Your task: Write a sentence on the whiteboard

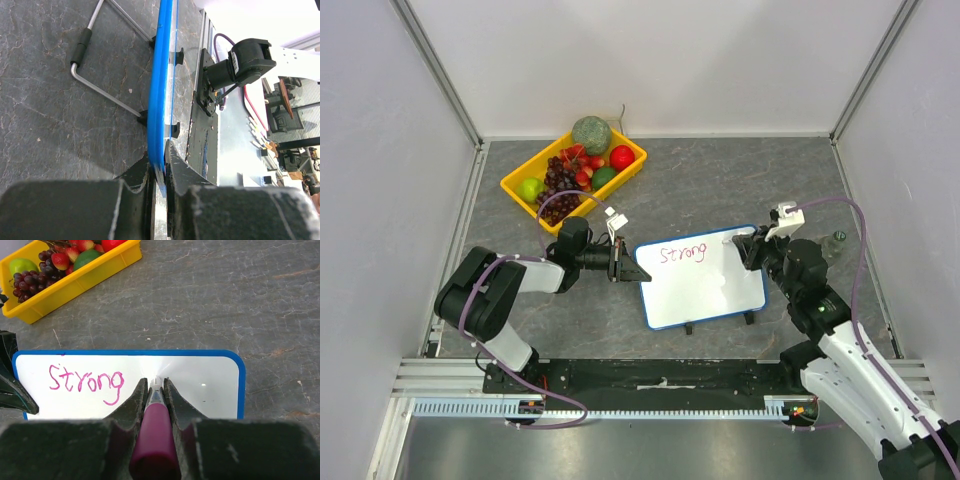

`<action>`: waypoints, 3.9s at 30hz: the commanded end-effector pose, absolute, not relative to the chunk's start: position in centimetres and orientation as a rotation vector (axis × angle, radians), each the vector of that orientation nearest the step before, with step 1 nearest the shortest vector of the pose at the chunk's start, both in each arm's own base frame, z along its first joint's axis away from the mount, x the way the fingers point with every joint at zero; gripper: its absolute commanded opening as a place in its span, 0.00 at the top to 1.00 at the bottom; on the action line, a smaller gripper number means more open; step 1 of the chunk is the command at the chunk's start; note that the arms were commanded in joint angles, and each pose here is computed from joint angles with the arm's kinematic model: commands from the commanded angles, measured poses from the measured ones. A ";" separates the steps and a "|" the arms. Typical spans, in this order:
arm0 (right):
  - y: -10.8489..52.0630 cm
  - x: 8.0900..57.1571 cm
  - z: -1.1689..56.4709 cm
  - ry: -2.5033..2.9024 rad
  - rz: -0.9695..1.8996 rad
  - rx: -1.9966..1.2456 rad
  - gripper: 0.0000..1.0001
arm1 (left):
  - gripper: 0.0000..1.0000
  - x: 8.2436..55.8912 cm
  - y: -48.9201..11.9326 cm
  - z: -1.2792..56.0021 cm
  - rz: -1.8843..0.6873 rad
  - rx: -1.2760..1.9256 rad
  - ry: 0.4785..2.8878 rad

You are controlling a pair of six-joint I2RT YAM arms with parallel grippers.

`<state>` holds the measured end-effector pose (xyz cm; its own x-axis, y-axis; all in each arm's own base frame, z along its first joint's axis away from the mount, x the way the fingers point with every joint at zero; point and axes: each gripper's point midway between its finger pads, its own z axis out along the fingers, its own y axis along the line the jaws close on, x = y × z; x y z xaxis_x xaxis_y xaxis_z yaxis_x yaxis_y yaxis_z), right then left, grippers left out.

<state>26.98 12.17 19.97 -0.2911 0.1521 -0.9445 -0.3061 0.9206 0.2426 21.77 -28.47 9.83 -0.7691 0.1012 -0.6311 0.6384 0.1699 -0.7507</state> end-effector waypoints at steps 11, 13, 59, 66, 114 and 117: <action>13.2 26.0 17.9 1.879 0.494 -0.191 1.00 | 0.98 21.9 -28.1 8.2 -1.580 0.707 2.034; 13.1 25.9 17.6 1.891 0.487 -0.198 1.00 | 0.98 21.9 -28.1 8.2 -1.581 0.709 2.032; 11.3 26.1 18.6 1.852 0.412 -0.096 1.00 | 0.98 21.9 -28.1 8.2 -1.583 0.709 2.031; 11.2 25.6 18.1 1.870 0.415 -0.112 1.00 | 0.98 21.9 -28.1 8.3 -1.581 0.710 2.028; 11.2 27.1 20.1 1.798 0.420 -0.037 1.00 | 0.98 22.0 -28.1 8.3 -1.577 0.712 2.027; 10.8 27.0 19.6 1.812 0.396 -0.032 1.00 | 0.98 22.0 -28.1 8.3 -1.576 0.711 2.028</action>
